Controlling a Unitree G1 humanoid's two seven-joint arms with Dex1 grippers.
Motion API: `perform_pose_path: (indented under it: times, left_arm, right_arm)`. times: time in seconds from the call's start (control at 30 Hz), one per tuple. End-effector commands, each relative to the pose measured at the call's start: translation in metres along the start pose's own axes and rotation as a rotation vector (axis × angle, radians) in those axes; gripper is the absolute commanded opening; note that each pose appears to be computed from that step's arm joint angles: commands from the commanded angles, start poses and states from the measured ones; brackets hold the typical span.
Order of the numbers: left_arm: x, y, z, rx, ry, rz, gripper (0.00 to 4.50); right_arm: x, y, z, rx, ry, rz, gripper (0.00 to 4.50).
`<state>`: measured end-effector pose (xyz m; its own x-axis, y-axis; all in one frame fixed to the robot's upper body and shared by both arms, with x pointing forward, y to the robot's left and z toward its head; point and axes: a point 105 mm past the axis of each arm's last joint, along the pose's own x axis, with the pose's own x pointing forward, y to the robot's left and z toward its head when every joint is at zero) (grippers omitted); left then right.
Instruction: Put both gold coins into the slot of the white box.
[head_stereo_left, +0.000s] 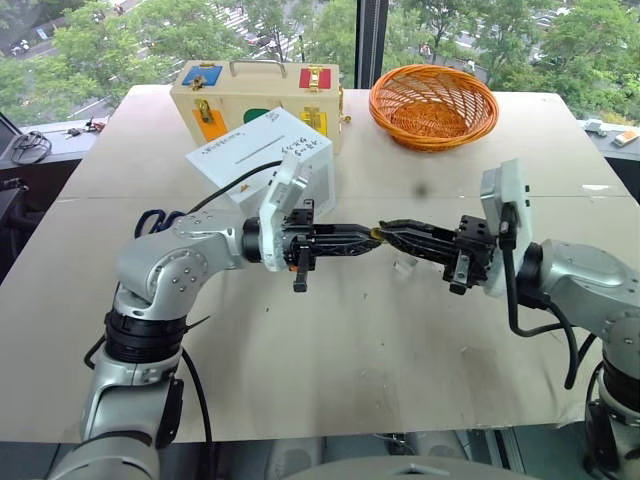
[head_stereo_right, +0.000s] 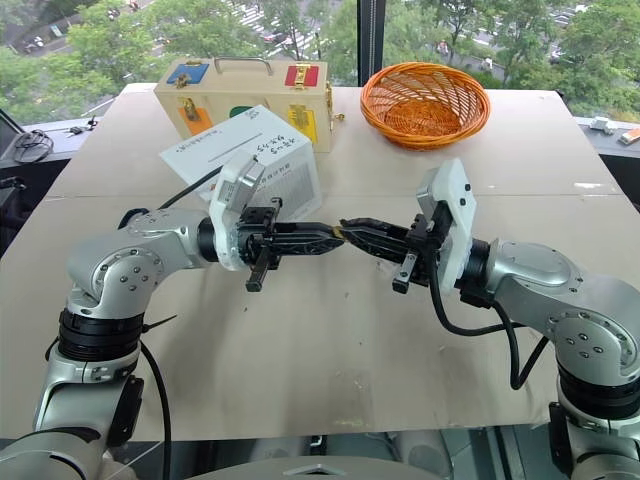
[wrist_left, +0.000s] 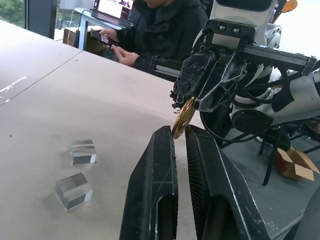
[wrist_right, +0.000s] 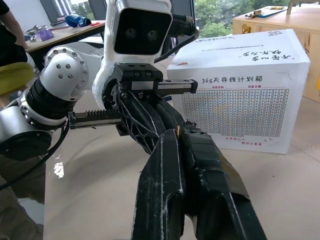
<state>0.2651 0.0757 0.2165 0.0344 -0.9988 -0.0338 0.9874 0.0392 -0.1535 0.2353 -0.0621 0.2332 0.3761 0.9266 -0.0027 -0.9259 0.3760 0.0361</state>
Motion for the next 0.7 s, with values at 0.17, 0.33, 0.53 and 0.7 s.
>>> perform_pose_path:
  times: [0.17,0.33,0.53,0.7]
  left_arm:
    - [0.0026,-0.0069,0.0139,0.022,-0.050,-0.044,0.19]
    - [0.0024,-0.0071,0.0154,0.014,-0.064,-0.047,0.19]
    - [0.0008,-0.0056,0.0193,0.011,-0.088,-0.041,0.19]
    - [-0.0013,-0.0070,0.0223,-0.006,-0.112,-0.046,0.19]
  right_arm:
    - [0.0020,0.0072,0.0073,-0.023,-0.016,0.034,0.00]
    - [0.0023,0.0079,0.0070,-0.011,-0.010,0.040,0.00]
    - [0.0020,0.0076,0.0072,-0.003,-0.007,0.042,0.00]
    - [0.0010,0.0061,0.0069,-0.003,-0.010,0.031,0.00]
